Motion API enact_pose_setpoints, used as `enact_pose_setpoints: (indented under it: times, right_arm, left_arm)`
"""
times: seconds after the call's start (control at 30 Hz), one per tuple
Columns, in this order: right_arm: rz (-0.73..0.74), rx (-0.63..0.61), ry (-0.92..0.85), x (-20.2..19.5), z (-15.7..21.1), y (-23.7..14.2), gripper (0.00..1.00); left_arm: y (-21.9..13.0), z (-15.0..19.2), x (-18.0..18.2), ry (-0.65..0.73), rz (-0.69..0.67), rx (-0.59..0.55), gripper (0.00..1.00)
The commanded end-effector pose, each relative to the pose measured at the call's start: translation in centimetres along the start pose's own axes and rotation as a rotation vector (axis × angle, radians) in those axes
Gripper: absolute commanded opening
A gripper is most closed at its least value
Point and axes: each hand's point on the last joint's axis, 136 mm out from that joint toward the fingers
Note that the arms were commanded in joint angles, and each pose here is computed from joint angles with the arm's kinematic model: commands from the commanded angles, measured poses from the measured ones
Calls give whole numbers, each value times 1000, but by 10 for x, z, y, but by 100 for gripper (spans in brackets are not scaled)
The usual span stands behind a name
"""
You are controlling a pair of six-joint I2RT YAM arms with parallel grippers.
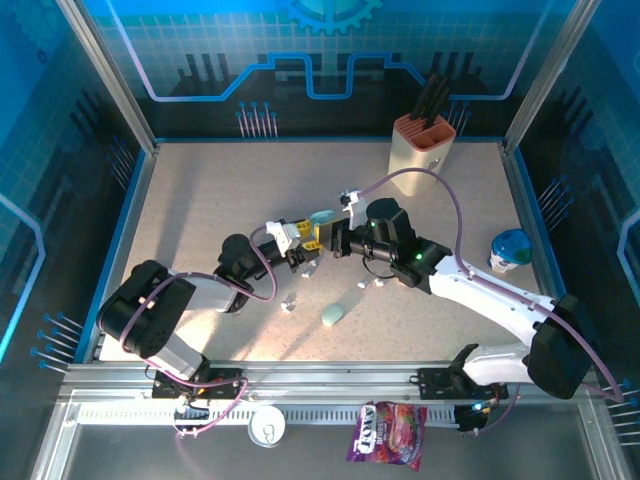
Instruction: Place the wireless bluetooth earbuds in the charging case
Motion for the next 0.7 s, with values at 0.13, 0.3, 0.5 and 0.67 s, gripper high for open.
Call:
enact_pose_setpoints:
  times: [0.13,0.3,0.5,0.67]
  right_arm:
    - [4,-4,30,-4,-3,6,19]
    - [33,-1,50,-13,4,5,26]
    - [62,-23,35,-15,-2,0,32]
    - [57,-35,17,-12,-8,-5,35]
  left_arm:
    - [-2,-21,-2,75,-2,-62,27]
    - [-3,-25,0,82,-13,-70,27]
    - [-4,-27,-1,75,-11,-74,27]
    - [-2,-27,0,72,-10,-76,27]
Point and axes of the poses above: each hand's point on the last joint's axis, 136 mm out from that joint toward the fingers, its own y axis out along the fingers, its own x axis along the line the jaws close on, z = x × y, and after that the axes turned 6 degrees about y, right-handed
